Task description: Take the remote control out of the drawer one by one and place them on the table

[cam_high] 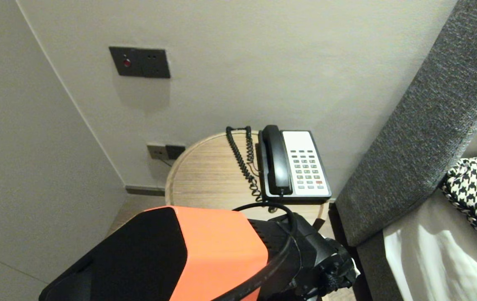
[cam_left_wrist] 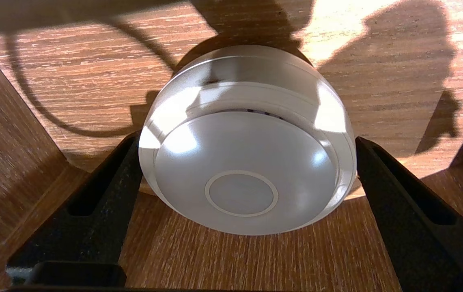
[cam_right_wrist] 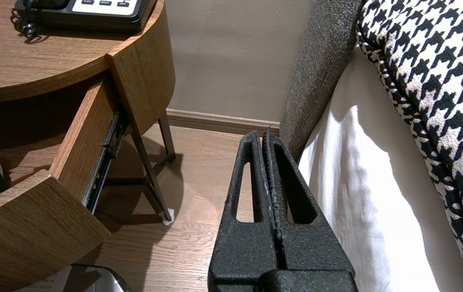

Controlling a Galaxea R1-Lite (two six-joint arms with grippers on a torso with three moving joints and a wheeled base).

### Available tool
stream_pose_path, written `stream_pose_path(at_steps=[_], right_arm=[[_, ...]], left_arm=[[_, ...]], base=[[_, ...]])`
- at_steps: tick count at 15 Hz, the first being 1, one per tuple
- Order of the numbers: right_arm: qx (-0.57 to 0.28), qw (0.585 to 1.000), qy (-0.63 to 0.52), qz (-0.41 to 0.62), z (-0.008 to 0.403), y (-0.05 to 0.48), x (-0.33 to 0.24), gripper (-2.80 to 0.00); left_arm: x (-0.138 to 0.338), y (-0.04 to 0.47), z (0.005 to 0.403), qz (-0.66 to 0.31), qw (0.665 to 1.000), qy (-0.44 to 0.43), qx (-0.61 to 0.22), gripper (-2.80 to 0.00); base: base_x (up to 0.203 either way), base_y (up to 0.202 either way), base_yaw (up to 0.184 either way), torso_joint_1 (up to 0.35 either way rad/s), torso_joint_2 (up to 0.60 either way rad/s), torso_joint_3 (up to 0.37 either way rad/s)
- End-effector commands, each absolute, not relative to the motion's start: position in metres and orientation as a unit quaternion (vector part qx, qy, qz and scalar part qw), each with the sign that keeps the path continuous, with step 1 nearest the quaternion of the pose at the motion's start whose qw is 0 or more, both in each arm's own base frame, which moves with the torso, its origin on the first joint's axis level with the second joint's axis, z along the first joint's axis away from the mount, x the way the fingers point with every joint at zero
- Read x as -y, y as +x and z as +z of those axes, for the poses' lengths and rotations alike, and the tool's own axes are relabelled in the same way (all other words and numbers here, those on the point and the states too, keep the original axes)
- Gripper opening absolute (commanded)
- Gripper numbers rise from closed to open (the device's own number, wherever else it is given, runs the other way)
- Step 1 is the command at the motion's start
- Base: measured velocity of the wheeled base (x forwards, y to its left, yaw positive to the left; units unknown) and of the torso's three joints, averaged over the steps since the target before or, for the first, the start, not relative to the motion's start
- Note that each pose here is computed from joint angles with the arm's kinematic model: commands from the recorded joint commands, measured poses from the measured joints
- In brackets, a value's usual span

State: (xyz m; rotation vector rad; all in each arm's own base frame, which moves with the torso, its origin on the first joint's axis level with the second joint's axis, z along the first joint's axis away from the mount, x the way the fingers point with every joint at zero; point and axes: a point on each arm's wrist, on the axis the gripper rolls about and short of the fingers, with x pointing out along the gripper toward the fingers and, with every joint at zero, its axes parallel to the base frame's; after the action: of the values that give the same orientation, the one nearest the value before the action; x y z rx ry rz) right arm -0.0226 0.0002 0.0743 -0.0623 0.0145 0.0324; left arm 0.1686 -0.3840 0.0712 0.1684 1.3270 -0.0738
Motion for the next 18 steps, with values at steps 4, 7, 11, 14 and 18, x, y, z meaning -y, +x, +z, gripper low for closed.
stream_pose_path(at_steps=[4, 7, 11, 14, 18], right_arm=[[-0.009, 0.999, -0.031, 0.016, 0.0742, -0.0225, -0.0002, -2.80], [-0.008, 0.999, -0.031, 0.016, 0.0743, -0.0225, -0.0002, -2.80], [-0.008, 0.999, -0.031, 0.016, 0.0743, -0.0225, -0.0002, -2.80], [-0.008, 0.999, -0.031, 0.016, 0.0743, -0.0225, -0.0002, -2.80], [-0.008, 0.999, -0.031, 0.016, 0.0743, -0.0225, -0.0002, -2.80]], left_arm=[[0.3841, 0.1683, 0.0694, -0.031, 0.782, 0.079, -0.618, 0.00], [0.3851, 0.1689, 0.0679, -0.031, 0.780, 0.078, -0.620, 0.00], [0.3854, 0.1685, 0.0679, -0.033, 0.778, 0.076, -0.622, -2.80], [0.3860, 0.1686, 0.0681, -0.035, 0.777, 0.074, -0.625, -2.80], [0.3867, 0.1690, 0.0681, -0.036, 0.778, 0.073, -0.623, -2.80]], base=[[0.000, 0.000, 0.000, 0.000, 0.00, 0.000], [0.000, 0.000, 0.000, 0.000, 0.00, 0.000], [0.000, 0.000, 0.000, 0.000, 0.00, 0.000], [0.000, 0.000, 0.000, 0.000, 0.00, 0.000], [0.000, 0.000, 0.000, 0.000, 0.00, 0.000]])
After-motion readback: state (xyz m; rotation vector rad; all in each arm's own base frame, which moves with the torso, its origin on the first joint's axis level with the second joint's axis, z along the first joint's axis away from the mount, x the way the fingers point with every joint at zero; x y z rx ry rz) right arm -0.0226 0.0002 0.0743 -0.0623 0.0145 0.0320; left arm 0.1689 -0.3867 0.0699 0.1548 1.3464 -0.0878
